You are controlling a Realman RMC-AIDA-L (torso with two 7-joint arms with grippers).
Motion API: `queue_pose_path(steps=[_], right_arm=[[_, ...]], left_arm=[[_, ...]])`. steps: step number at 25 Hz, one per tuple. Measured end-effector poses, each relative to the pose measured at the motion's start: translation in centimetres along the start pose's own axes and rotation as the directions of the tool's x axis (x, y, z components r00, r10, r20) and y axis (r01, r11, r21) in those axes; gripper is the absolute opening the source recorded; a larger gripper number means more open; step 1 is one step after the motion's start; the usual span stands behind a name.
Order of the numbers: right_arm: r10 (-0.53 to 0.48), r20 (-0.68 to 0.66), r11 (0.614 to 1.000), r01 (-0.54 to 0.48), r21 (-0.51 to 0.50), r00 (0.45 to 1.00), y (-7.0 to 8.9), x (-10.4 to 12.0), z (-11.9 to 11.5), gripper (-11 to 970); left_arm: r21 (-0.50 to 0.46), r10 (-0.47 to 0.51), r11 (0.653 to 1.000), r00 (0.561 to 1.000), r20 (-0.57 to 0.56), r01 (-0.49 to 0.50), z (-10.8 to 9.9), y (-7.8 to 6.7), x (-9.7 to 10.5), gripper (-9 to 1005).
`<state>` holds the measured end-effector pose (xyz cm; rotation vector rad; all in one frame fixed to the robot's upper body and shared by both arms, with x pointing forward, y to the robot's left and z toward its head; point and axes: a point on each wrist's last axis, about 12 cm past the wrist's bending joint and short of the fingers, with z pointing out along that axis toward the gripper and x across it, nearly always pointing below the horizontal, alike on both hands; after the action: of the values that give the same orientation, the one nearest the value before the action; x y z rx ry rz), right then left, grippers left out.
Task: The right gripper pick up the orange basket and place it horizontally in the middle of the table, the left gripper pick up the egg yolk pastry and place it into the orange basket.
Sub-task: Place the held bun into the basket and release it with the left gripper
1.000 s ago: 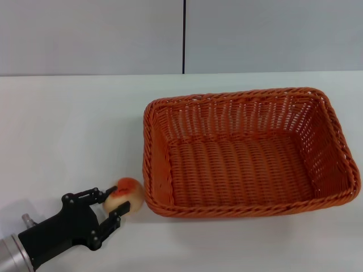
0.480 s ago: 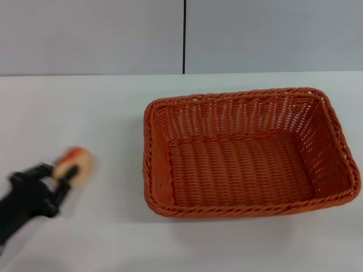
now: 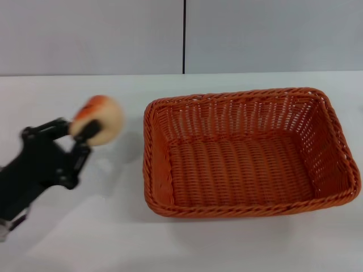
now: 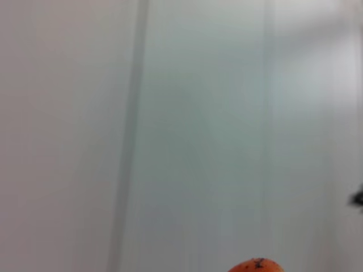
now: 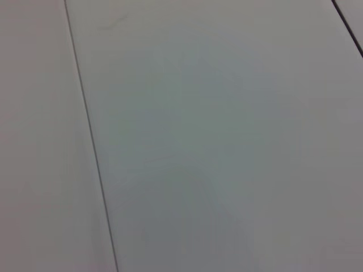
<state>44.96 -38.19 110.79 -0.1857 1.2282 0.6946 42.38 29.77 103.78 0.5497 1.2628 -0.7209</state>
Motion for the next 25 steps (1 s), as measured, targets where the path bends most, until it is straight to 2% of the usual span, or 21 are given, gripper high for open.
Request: queue_pose_path(steps=[3, 6, 12, 13, 19, 22, 25], right_arm=[[0.002, 0.0, 1.0, -0.002, -0.005, 1.0, 0.1, 0.0, 0.0, 572], [0.003, 0.002, 1.0, -0.003, -0.011, 1.0, 0.1, 0.0, -0.1, 572], [0.007, 0.004, 1.0, -0.007, -0.016, 1.0, 0.3, 0.0, -0.4, 572], [0.008, 0.004, 1.0, -0.008, -0.017, 1.0, 0.4, 0.0, -0.5, 572], [0.009, 0.007, 1.0, -0.009, -0.01, 1.0, 0.4, 0.0, -1.0, 572], [0.007, 0.006, 1.0, -0.007, -0.008, 1.0, 0.4, -0.1, -1.1, 572], [0.004, 0.004, 1.0, -0.004, -0.007, 1.0, 0.4, -0.1, -1.1, 572]], left_arm=[[0.133, -0.044, 0.99, 0.998, 0.037, 0.039, 2.8, -0.9, 0.1, 171], [0.266, -0.094, 0.961, 0.995, 0.033, 0.082, 5.9, -2.0, 0.4, 143], [0.345, -0.12, 0.928, 0.99, -0.077, 0.14, 10.4, -4.0, 2.2, 93], [0.344, -0.122, 0.927, 0.987, -0.1, 0.149, 10.8, -4.3, 2.5, 126], [0.322, -0.127, 0.931, 0.98, -0.153, 0.171, 11.5, -4.6, 3.2, 323], [0.305, -0.135, 0.937, 0.98, -0.144, 0.173, 10.7, -4.3, 3.1, 413], [0.244, -0.137, 0.957, 0.985, -0.105, 0.159, 9.1, -3.5, 2.8, 503]])
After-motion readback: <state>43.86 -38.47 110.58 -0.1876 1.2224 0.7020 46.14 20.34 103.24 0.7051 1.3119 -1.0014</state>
